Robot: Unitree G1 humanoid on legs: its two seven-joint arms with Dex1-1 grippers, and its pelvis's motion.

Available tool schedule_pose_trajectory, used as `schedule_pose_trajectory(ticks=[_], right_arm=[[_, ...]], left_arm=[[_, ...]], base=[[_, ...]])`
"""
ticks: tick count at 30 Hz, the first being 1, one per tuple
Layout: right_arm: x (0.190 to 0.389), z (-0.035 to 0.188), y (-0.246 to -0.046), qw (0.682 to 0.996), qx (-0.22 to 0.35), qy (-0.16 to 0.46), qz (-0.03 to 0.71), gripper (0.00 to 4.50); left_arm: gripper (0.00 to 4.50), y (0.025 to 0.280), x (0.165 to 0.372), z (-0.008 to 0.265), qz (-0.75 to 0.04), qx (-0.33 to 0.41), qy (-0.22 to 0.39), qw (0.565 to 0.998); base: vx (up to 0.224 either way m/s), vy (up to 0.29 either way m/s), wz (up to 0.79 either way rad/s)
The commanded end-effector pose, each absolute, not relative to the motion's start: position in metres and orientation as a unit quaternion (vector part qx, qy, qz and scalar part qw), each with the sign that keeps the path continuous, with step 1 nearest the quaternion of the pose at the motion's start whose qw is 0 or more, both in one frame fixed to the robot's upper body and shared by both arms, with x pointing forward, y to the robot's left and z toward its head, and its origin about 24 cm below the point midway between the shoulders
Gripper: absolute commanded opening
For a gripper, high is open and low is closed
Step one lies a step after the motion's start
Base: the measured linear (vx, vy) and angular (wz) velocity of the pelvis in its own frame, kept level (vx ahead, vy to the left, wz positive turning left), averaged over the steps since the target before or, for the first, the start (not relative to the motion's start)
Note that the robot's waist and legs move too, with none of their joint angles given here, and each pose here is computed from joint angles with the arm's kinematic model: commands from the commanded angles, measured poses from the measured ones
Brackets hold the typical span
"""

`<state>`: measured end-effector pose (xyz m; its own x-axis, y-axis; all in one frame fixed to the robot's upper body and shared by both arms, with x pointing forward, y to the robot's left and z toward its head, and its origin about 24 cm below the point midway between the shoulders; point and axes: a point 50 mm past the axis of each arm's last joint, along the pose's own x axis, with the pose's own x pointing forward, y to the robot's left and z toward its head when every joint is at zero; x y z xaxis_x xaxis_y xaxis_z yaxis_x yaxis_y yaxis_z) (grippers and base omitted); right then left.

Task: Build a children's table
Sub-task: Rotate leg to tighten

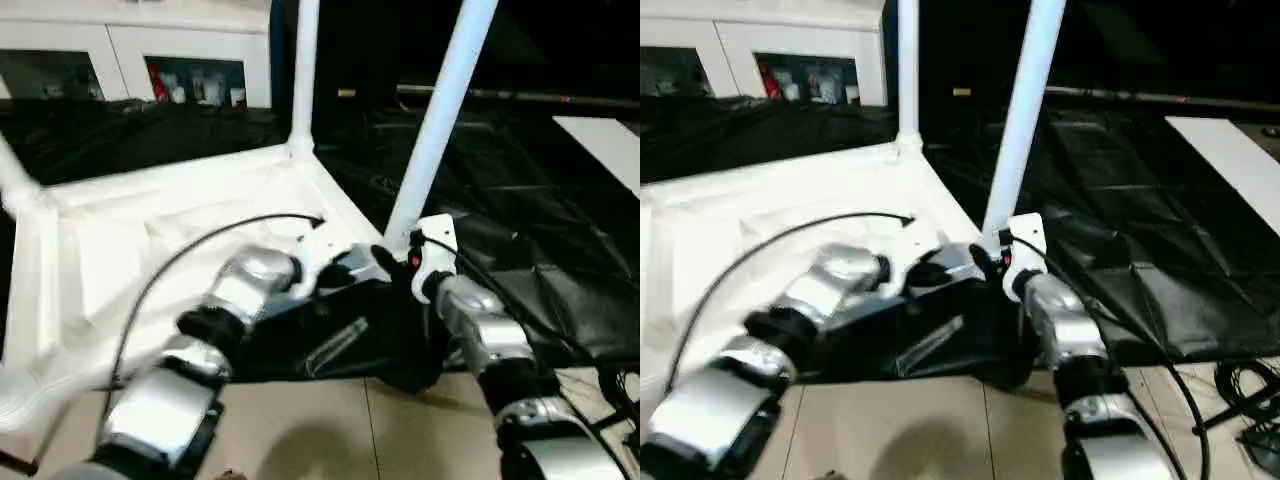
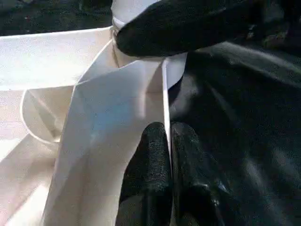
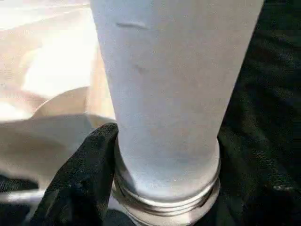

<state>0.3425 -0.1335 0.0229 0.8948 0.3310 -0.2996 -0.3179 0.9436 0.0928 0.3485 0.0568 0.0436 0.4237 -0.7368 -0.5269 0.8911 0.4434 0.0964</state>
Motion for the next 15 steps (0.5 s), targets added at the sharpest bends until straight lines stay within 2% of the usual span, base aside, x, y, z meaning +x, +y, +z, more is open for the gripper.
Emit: schedule_pose_trajectory(ticks=[1, 2, 3, 4, 6, 9, 11, 12, 15], right_arm=[[0.341, 0.014, -0.125, 0.968, 0.012, 0.183, 0.172, 2.72], [0.341, 0.015, -0.123, 0.967, 0.015, 0.181, 0.178, 2.72], [0.342, 0.017, -0.121, 0.967, 0.021, 0.173, 0.185, 3.28], [0.342, 0.017, -0.121, 0.967, 0.021, 0.173, 0.185, 3.42], [0.345, 0.027, -0.123, 0.97, 0.018, 0.142, 0.198, 3.42], [0.347, 0.032, -0.127, 0.969, 0.016, 0.133, 0.206, 3.82], [0.347, 0.034, -0.13, 0.967, 0.015, 0.13, 0.218, 3.87], [0.345, 0.039, -0.136, 0.952, 0.025, 0.139, 0.272, 4.0], [0.335, 0.047, -0.151, 0.922, -0.039, 0.129, 0.363, 4.0]], left_arm=[[0.0, 0.041, 0.338, 0.03, -0.506, 0.156, 0.218, 0.82], [0.0, 0.04, 0.338, 0.03, -0.508, 0.16, 0.216, 0.818], [0.0, 0.04, 0.338, 0.03, -0.509, 0.163, 0.217, 0.817], [0.0, 0.04, 0.338, 0.03, -0.509, 0.163, 0.217, 0.817], [0.0, 0.048, 0.339, 0.029, -0.513, 0.176, 0.219, 0.812], [0.0, 0.055, 0.34, 0.03, -0.518, 0.183, 0.217, 0.807], [0.0, 0.059, 0.341, 0.03, -0.519, 0.186, 0.218, 0.805], [0.0, 0.068, 0.341, 0.032, -0.534, 0.2, 0.207, 0.795], [0.0, 0.08, 0.335, 0.035, -0.586, 0.199, 0.19, 0.762]], base=[[0.0, 0.0, 0.0], [0.0, 0.0, 0.0], [0.0, 0.0, 0.0], [0.0, 0.0, 0.0], [0.0, 0.0, 0.0], [0.0, 0.0, 0.0], [0.0, 0.0, 0.0], [0.0, 0.0, 0.0], [0.0, 0.0, 0.0]])
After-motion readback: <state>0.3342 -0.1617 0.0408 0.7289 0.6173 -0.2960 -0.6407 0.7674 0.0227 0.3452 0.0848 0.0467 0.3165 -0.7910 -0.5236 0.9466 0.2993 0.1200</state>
